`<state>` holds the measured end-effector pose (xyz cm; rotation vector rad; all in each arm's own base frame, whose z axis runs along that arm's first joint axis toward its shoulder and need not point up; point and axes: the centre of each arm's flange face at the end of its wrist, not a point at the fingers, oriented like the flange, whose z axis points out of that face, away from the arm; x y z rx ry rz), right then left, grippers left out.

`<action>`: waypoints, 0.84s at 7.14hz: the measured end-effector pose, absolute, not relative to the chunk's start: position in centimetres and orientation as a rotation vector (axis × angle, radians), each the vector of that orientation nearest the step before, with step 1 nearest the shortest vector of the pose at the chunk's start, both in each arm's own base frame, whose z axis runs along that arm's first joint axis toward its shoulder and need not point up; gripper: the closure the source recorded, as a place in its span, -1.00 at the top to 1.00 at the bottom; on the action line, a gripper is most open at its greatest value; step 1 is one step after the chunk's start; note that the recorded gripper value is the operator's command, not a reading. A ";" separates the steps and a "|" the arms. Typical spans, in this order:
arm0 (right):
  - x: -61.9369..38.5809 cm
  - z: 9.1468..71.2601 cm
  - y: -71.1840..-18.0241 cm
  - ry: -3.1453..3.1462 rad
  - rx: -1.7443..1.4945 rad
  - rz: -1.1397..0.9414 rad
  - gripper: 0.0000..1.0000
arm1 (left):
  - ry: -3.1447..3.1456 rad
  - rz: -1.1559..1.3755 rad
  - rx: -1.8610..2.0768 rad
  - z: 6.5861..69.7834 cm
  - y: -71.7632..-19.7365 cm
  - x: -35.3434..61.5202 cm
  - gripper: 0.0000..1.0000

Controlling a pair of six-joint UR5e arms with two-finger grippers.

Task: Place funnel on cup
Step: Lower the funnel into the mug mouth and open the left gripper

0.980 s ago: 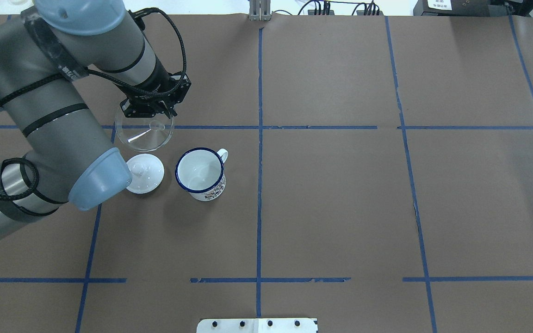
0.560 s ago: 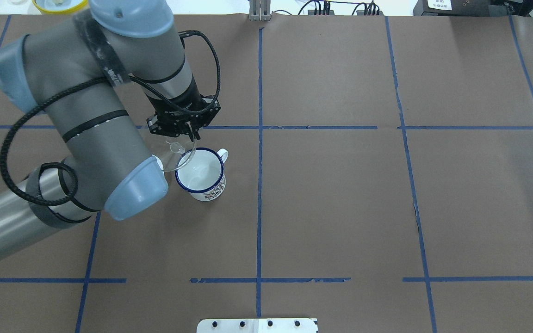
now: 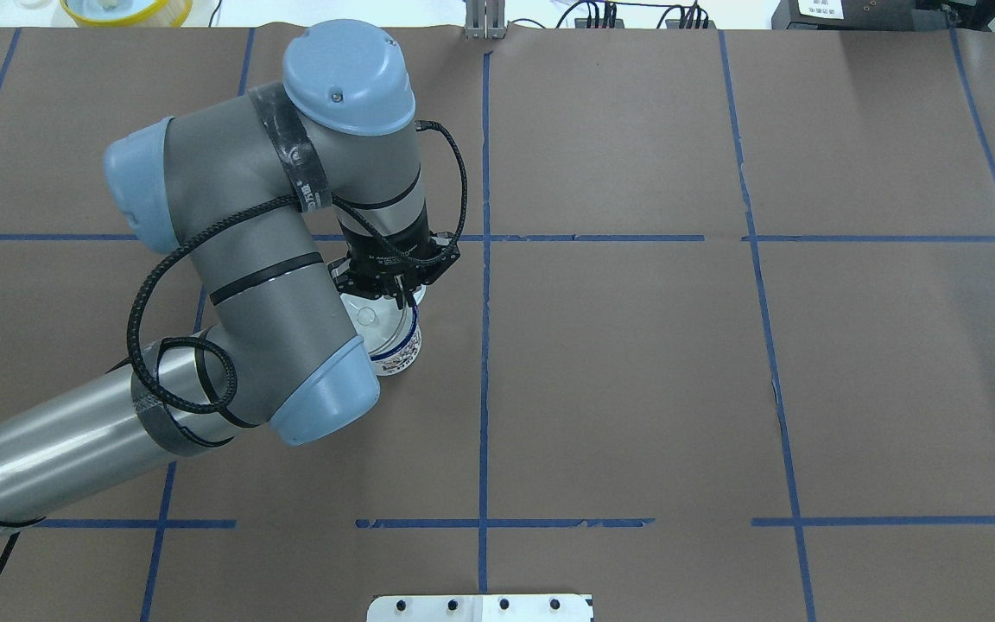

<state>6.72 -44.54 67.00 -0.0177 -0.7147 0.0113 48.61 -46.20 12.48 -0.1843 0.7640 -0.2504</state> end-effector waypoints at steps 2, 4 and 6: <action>6.7 67.0 -44.5 -0.715 -0.018 0.011 1.00 | 0.760 -0.230 -0.180 13.0 -46.5 49.2 -0.56; 6.7 67.0 -44.5 -0.715 -0.018 0.011 1.00 | 0.762 -0.228 -0.179 13.2 -46.5 49.3 1.00; 6.7 67.0 -44.5 -0.715 -0.018 0.011 1.00 | 0.767 -0.231 -0.172 13.4 -46.5 49.2 1.00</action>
